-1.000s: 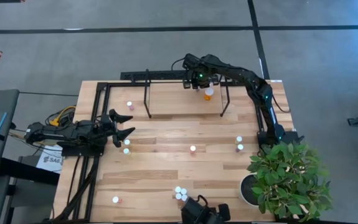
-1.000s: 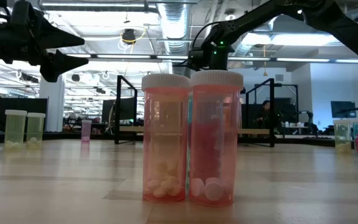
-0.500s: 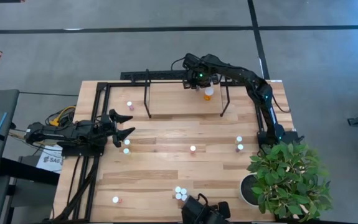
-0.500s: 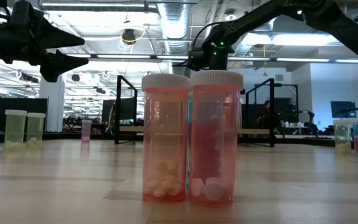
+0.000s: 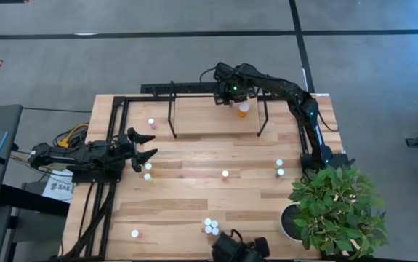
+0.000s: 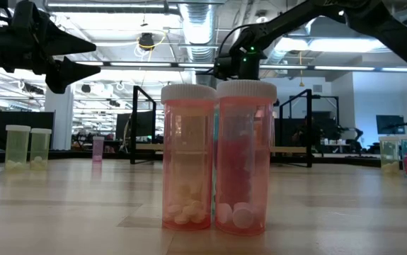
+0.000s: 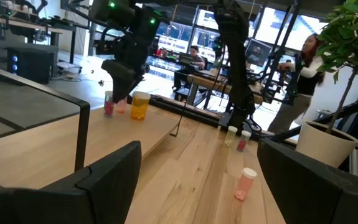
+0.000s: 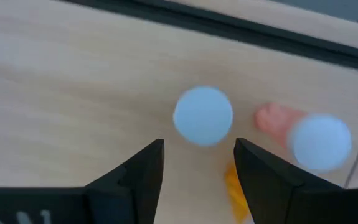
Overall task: Pick and place medicine bottles onto shelf by color
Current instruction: Put the pink pill bottle on the shelf
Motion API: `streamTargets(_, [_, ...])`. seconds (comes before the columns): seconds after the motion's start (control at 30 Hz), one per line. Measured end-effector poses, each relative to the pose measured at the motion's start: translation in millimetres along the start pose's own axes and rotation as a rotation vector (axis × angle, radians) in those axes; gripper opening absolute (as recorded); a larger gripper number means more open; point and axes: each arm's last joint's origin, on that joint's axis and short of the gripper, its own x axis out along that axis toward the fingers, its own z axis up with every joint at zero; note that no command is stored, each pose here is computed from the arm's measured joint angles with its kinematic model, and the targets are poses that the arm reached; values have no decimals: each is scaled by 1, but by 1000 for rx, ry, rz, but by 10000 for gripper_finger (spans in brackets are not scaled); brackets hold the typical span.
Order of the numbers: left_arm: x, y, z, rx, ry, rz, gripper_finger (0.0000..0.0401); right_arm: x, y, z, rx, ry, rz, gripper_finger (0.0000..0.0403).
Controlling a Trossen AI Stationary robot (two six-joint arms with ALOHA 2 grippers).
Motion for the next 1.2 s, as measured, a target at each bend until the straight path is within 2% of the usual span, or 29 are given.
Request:
streamTargets(0.2, [0, 0, 0, 0, 0, 0, 311, -16, -2, -2, 20, 31, -20, 217])
streamTargets(0.47, [0, 0, 0, 0, 0, 0, 311, -49, 0, -13, -15, 97, -67, 216])
streamTargets(0.57, [0, 0, 0, 0, 0, 0, 311, -61, 3, -23, -113, 150, -73, 216])
streamTargets(0.67, [0, 0, 0, 0, 0, 0, 311, -68, 14, -34, -240, 146, -53, 216])
streamTargets(0.73, [0, 0, 0, 0, 0, 0, 311, -73, 22, -44, -282, 140, -42, 216])
streamTargets(0.83, [0, 0, 0, 0, 0, 0, 311, -83, 32, -59, -231, 125, -29, 216])
streamTargets(1.03, [0, 0, 0, 0, 0, 1, 311, -100, 55, -96, 28, 164, 23, 218])
streamTargets(1.1, [0, 0, 0, 0, 0, 1, 311, -103, 64, -111, 37, 220, 53, 220])
streamTargets(1.2, [0, 0, 0, 0, 0, 1, 311, -106, 77, -133, -11, 310, 103, 221])
